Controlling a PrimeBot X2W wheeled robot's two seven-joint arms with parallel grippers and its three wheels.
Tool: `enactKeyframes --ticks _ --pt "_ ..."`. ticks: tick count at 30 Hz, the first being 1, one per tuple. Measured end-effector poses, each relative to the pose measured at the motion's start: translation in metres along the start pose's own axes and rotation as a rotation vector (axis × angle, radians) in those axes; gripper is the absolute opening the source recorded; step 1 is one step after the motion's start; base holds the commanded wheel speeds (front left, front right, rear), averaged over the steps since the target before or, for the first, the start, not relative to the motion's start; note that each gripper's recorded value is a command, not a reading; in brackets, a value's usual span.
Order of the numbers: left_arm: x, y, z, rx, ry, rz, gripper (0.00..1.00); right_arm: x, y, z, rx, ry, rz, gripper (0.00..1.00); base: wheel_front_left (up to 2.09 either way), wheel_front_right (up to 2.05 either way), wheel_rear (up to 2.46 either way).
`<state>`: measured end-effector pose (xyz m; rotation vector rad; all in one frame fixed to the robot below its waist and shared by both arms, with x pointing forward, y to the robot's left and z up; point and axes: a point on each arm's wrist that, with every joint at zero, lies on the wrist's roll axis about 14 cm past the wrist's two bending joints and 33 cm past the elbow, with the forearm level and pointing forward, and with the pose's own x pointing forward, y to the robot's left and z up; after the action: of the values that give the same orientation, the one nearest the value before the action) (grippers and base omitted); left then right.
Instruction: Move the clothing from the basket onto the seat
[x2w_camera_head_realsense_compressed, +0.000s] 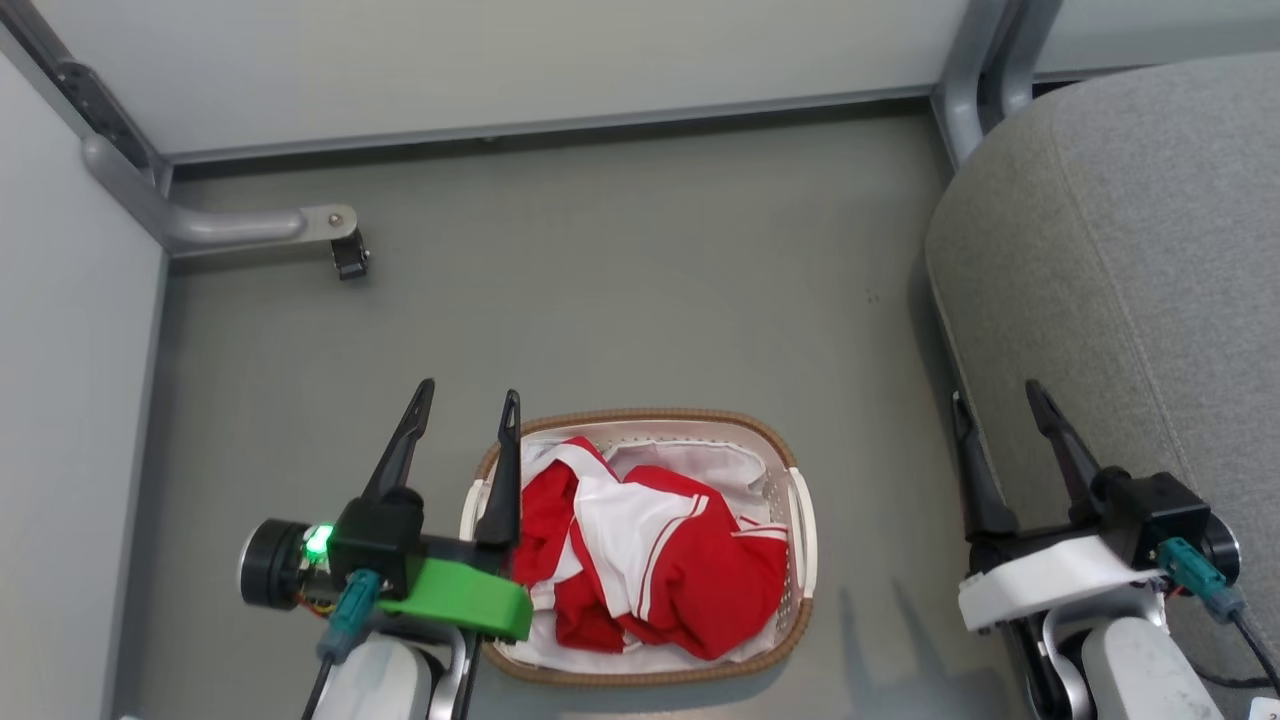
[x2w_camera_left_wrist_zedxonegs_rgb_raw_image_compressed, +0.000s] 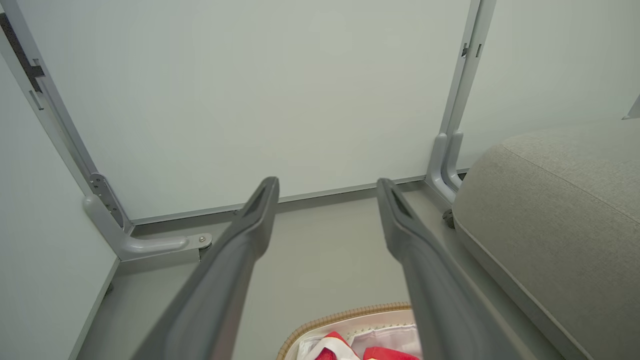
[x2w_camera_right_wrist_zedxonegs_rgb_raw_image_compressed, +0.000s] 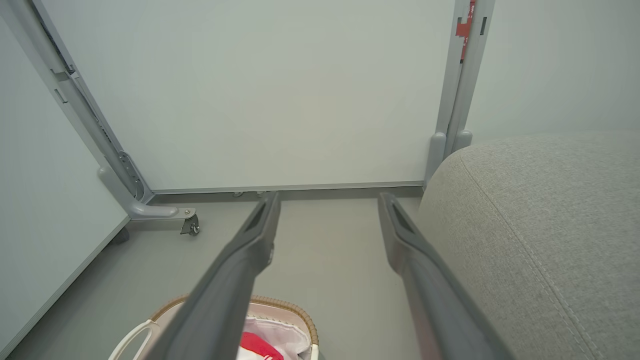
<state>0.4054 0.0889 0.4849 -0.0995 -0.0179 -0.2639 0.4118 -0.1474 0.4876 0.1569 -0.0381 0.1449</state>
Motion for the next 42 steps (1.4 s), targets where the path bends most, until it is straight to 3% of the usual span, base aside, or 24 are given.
enactKeyframes --ticks 6,13,25,34,42 --pt "0.036 -0.015 -0.033 0.019 0.078 -0.114 1.0 0.028 -0.012 -0.003 -0.005 -0.017 -0.019 1.0 0.0 0.0 0.0" --pt "0.051 -0.042 -0.117 0.032 0.298 -0.278 1.0 0.056 -0.031 -0.017 0.008 -0.016 -0.054 1.0 0.0 0.0 0.0" --pt "0.026 -0.087 -0.249 -0.002 0.657 -0.504 1.0 0.075 -0.064 -0.059 0.026 0.035 -0.12 1.0 0.0 0.0 0.0" --pt "-0.004 -0.101 -0.314 -0.008 0.849 -0.604 1.0 0.083 -0.081 -0.078 0.019 0.056 -0.148 1.0 0.0 0.0 0.0" --pt "-0.025 -0.102 -0.35 -0.027 0.97 -0.619 1.0 0.079 -0.093 -0.098 0.015 0.102 -0.174 1.0 0.0 0.0 0.0"
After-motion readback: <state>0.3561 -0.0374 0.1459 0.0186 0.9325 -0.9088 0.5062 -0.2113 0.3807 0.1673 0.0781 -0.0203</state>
